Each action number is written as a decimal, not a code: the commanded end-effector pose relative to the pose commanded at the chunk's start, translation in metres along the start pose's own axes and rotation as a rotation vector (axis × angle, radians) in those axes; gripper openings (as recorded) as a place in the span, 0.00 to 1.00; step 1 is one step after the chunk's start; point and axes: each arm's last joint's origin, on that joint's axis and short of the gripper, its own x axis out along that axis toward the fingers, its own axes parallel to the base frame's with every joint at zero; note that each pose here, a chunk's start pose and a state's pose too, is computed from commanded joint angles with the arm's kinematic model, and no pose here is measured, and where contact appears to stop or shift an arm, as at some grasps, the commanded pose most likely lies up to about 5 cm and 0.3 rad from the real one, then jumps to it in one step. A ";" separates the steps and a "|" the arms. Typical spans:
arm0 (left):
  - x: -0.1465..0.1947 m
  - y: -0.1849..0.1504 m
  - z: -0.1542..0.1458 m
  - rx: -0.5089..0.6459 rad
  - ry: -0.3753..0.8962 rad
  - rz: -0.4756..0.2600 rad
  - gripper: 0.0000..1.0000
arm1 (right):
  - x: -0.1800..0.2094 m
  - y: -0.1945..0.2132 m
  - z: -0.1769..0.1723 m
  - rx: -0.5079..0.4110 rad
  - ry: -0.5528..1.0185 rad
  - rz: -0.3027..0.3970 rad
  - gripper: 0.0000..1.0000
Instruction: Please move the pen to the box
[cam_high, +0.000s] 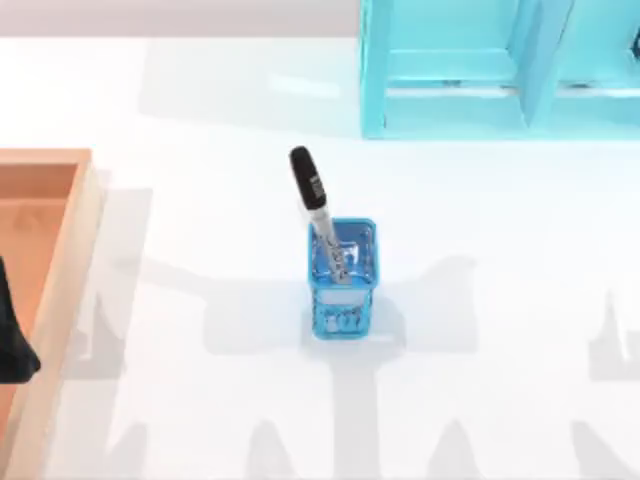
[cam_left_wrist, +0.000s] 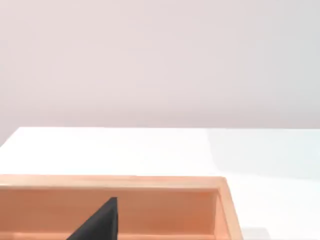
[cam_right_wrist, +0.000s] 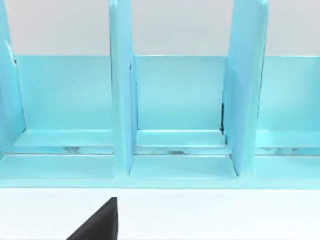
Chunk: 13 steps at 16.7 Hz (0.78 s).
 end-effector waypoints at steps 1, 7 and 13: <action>0.000 0.000 0.000 0.000 0.000 0.000 1.00 | 0.000 0.000 0.000 0.000 0.000 0.000 1.00; 0.008 -0.009 0.015 -0.069 -0.029 -0.103 1.00 | 0.000 0.000 0.000 0.000 0.000 0.000 1.00; 0.046 -0.039 0.017 -0.221 0.064 -0.316 1.00 | 0.000 0.000 0.000 0.000 0.000 0.000 1.00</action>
